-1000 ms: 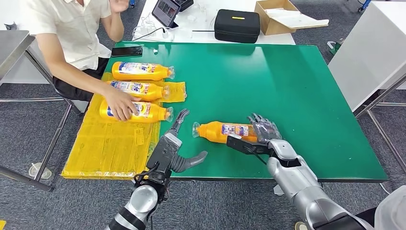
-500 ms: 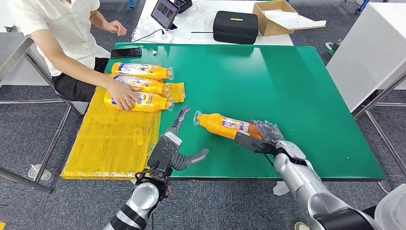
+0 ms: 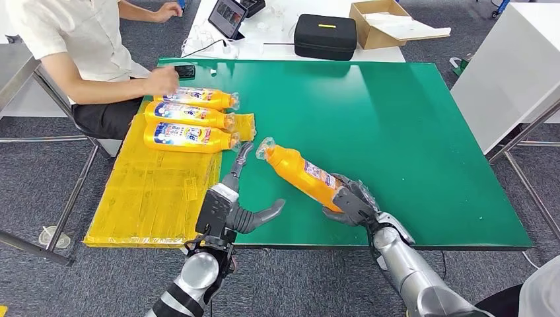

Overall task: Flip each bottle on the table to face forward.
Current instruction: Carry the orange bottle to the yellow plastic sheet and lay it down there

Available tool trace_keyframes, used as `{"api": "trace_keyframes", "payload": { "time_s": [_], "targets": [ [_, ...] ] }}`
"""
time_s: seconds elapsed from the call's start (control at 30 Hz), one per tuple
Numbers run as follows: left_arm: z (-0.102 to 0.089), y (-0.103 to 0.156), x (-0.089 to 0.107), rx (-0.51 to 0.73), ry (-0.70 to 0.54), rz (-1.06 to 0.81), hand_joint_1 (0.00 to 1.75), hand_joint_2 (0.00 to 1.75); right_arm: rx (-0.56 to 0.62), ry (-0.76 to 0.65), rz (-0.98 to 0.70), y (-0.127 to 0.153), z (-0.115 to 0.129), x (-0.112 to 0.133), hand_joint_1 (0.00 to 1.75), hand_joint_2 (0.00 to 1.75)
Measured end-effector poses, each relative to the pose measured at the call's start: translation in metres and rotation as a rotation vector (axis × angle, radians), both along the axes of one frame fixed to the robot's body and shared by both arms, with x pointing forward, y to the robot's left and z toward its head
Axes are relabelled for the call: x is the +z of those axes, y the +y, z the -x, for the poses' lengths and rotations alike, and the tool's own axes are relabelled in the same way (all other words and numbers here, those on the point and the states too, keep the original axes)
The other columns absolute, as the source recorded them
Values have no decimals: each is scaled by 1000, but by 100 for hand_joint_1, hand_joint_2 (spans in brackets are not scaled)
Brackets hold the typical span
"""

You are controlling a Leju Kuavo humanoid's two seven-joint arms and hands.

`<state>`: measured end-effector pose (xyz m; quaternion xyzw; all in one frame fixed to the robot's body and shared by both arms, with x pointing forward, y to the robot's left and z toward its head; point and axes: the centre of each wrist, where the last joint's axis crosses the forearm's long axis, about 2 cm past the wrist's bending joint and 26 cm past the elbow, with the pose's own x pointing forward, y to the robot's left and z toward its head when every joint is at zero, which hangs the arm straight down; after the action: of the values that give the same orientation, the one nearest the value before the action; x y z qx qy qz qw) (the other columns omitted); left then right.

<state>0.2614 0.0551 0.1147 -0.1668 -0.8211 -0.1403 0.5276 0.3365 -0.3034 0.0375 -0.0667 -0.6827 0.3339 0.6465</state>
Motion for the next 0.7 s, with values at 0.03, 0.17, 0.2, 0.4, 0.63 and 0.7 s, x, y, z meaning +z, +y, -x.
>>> {"api": "trace_keyframes", "payload": {
  "time_s": [0.03,0.17,0.2,0.4,0.63,0.7],
  "targets": [
    [3,-1,-2,-3,29,31,0,175,-6,-3,-46,3,4,-2,175,175],
    [20,-3,-15,-77,193,183,0,175,-36,-27,-216,16,24,-6,175,175],
    [25,-3,-19,-99,224,212,0,175,-41,-38,-249,20,29,-6,175,175],
    [43,-1,-28,-224,331,339,0,175,-26,-103,-377,43,44,4,175,175],
    [42,3,-25,-222,341,319,0,175,66,-121,-435,72,51,15,175,175],
    [40,3,-23,-210,324,302,0,175,113,-109,-431,82,53,16,175,175]
  ]
}}
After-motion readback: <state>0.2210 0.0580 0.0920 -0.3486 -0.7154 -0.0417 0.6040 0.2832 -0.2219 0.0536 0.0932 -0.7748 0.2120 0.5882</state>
